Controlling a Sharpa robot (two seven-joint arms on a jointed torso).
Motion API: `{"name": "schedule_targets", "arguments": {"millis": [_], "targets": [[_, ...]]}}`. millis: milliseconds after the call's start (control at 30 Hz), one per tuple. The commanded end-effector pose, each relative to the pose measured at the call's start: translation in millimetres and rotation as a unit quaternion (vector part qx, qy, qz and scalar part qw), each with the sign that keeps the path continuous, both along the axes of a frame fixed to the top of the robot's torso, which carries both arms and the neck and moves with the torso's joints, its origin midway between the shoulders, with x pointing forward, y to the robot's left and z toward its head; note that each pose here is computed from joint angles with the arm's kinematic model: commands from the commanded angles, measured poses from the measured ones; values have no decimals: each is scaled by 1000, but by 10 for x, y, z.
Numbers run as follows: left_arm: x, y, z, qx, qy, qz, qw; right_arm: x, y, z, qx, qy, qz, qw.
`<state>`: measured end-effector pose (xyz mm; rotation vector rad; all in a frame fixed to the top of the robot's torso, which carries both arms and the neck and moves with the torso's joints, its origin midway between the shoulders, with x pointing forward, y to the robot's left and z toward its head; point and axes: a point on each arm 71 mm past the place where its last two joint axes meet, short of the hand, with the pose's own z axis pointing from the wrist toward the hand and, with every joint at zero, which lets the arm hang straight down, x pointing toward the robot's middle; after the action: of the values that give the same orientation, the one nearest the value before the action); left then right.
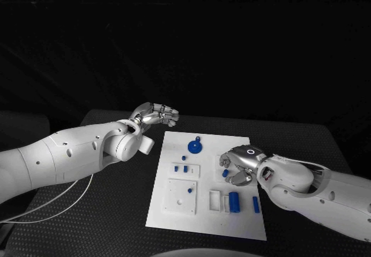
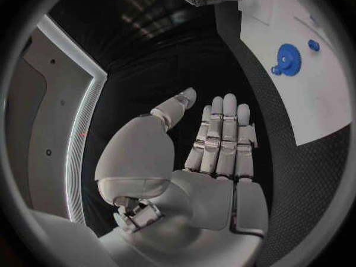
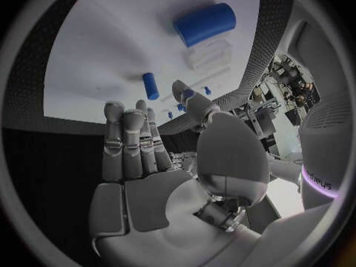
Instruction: Assemble the parts on the task board
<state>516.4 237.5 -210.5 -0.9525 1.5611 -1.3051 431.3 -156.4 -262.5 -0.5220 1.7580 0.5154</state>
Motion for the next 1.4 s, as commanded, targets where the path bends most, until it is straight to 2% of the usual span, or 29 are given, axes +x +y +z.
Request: {"name": "schedule_targets", "arguments": {"millis": [33, 467, 700, 1067, 1400], "targets": [[0, -24, 18, -6, -3, -6, 1000, -7, 10, -43, -20, 2, 11, 1000], [-2, -31, 18, -6, -3, -7, 1000, 10, 55, -151, -32, -3, 18, 999], [-1, -25, 18, -6, -3, -7, 1000, 16, 80, -167, -33, -12, 20, 999], [-1, -24, 18, -6, -2, -7, 1000, -3, 100, -120, -18, -42, 23, 999], [3, -27, 17, -6, -3, -7, 1000, -40, 90, -44, -5, -58, 24, 998]]}}
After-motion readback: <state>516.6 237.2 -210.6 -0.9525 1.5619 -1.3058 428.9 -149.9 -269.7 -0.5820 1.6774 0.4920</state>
